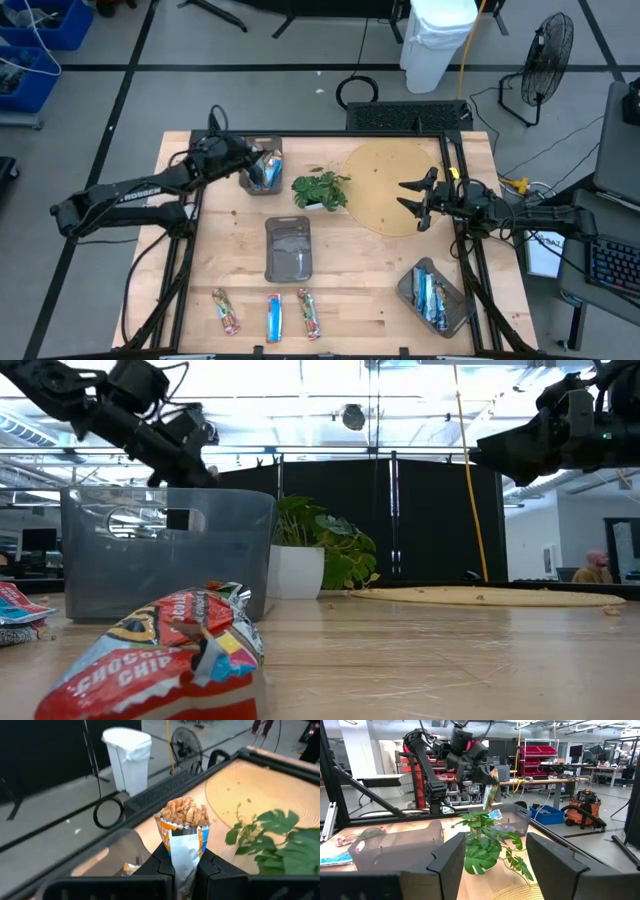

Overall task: Pick and place Granola Bars by type
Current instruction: Put the orange granola bar into the top black bin

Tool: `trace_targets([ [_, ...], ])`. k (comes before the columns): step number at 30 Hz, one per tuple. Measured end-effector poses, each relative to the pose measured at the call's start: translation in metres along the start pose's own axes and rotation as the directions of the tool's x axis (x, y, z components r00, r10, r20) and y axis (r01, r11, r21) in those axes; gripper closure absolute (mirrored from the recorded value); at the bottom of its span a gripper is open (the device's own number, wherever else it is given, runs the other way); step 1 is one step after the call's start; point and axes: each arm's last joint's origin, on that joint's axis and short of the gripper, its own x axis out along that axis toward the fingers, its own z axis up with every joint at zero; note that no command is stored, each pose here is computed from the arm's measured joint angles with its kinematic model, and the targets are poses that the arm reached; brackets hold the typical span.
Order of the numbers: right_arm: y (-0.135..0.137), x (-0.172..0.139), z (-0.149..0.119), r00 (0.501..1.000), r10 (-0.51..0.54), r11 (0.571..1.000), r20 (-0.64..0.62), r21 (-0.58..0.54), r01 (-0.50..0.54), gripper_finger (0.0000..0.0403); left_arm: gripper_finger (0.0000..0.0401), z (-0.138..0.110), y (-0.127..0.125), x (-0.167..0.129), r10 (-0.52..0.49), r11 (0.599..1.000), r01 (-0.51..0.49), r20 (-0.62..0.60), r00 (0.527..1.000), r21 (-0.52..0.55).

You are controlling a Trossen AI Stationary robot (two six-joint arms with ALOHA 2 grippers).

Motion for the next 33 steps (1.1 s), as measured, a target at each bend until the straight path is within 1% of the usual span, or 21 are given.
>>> trace_targets([
  [4,0.0,0.0,0.0,1.0,0.0,1.0,0.0,0.0,0.0,0.0202,0.0382,-0.007,0.0,0.012,-0.036,0.999,0.035,-0.054,0.998,-0.014],
  [6,0.0,0.0,0.0,1.0,0.0,1.0,0.0,0.0,0.0,0.0202,0.0382,-0.01,0.0,0.016,-0.037,0.999,0.036,-0.074,0.997,-0.018],
  [11,0.0,0.0,0.0,1.0,0.0,1.0,0.0,0.0,0.0,0.0202,0.0382,-0.013,0.001,0.019,-0.004,1.0,0.001,-0.088,0.996,-0.031],
  [15,0.0,0.0,0.0,1.0,0.0,1.0,0.0,0.0,0.0,0.0202,0.0374,-0.013,0.002,0.019,0.001,0.999,-0.004,-0.094,0.996,-0.036],
  [19,0.0,0.0,0.0,1.0,0.0,1.0,0.0,0.0,0.0,0.0202,0.0382,-0.015,0.002,0.019,0.017,0.999,-0.021,-0.114,0.993,-0.031],
  [27,0.0,0.0,0.0,1.0,0.0,1.0,-0.001,0.0,0.0,0.0202,0.0375,-0.021,0.006,0.018,0.123,0.992,-0.128,-0.166,0.978,-0.02],
  [29,0.0,0.0,0.0,1.0,0.0,1.0,-0.001,0.0,0.0,0.0202,0.0372,-0.022,0.006,0.017,0.123,0.991,-0.13,-0.175,0.977,-0.024],
  [33,0.0,0.0,0.0,1.0,0.0,1.0,-0.001,0.0,0.0,0.0202,0.0369,-0.023,0.005,0.017,0.086,0.995,-0.096,-0.186,0.979,-0.041],
])
